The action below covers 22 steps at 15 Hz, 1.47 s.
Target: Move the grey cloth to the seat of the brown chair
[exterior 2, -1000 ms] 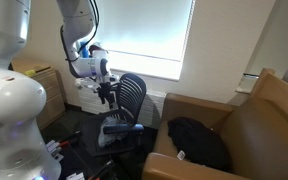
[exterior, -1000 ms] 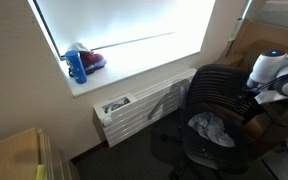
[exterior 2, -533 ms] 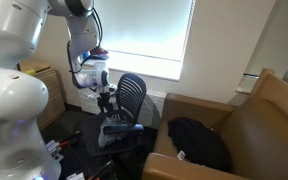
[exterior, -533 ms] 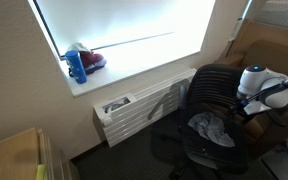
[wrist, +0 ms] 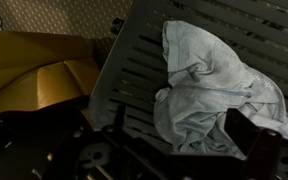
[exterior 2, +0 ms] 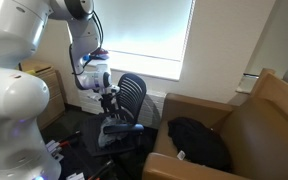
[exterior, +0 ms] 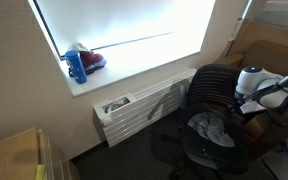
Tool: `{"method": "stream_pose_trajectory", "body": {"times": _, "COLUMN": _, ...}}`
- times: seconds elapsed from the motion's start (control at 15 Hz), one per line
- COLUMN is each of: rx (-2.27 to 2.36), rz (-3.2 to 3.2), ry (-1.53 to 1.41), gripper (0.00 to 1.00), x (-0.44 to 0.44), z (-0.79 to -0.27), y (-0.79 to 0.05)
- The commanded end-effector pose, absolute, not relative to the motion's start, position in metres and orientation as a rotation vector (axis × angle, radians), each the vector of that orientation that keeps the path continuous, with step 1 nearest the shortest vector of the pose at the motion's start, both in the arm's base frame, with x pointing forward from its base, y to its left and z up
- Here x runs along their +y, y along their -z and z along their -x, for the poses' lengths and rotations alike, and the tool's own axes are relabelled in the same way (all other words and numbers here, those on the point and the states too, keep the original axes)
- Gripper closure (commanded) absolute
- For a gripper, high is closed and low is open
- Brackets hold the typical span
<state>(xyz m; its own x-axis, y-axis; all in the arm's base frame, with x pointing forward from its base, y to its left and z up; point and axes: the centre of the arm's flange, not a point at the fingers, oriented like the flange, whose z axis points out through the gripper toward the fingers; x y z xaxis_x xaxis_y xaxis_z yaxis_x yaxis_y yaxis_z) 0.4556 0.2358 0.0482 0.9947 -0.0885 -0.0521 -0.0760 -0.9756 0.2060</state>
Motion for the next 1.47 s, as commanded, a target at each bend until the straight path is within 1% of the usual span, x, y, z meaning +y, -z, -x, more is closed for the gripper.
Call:
{"method": "stream_pose_trajectory", "body": {"times": 0.0, "rx": -0.184, "rz": -2.919, "ry": 0.130, "gripper": 0.00, "x": 0.231, "z": -0.474, "y": 0.026}}
{"method": "stream_pose_trajectory", "body": {"times": 0.2, "rx": -0.216, "rz": -2.912, "ry": 0.218, "gripper": 0.00, "x": 0.231, "z": -0.476, "y": 0.065}}
{"method": "stream_pose_trajectory", "body": {"times": 0.47, "rx": -0.253, "rz": -2.885, "ry": 0.227, "gripper": 0.00, "x": 0.230, "z": -0.488, "y": 0.105}}
{"method": "stream_pose_trajectory", "body": {"times": 0.53, "rx": -0.279, "rz": -2.863, "ry": 0.261, "gripper": 0.00, "x": 0.229, "z": -0.488, "y": 0.106}}
{"method": "stream_pose_trajectory", "body": {"times": 0.6, "rx": -0.265, "rz": -2.888, "ry": 0.226, "gripper": 0.00, "x": 0.226, "z": -0.472, "y": 0.095}}
{"method": "stream_pose_trajectory", "body": {"times": 0.73, "rx": -0.279, "rz": -2.876, "ry": 0.239, "gripper": 0.00, "x": 0.226, "z": -0.477, "y": 0.103}}
{"method": "stream_pose_trajectory", "body": {"times": 0.93, "rx": -0.275, "rz": -2.900, "ry": 0.002, "gripper": 0.00, "x": 0.225, "z": -0.491, "y": 0.116}}
{"method": "stream_pose_trajectory", "body": {"times": 1.07, "rx": -0.274, "rz": -2.898, "ry": -0.079, "gripper": 0.00, "x": 0.219, "z": -0.502, "y": 0.128}}
{"method": "stream_pose_trajectory", "body": {"times": 1.4, "rx": -0.345, "rz": -2.886, "ry": -0.059, "gripper": 0.00, "x": 0.200, "z": -0.508, "y": 0.155}}
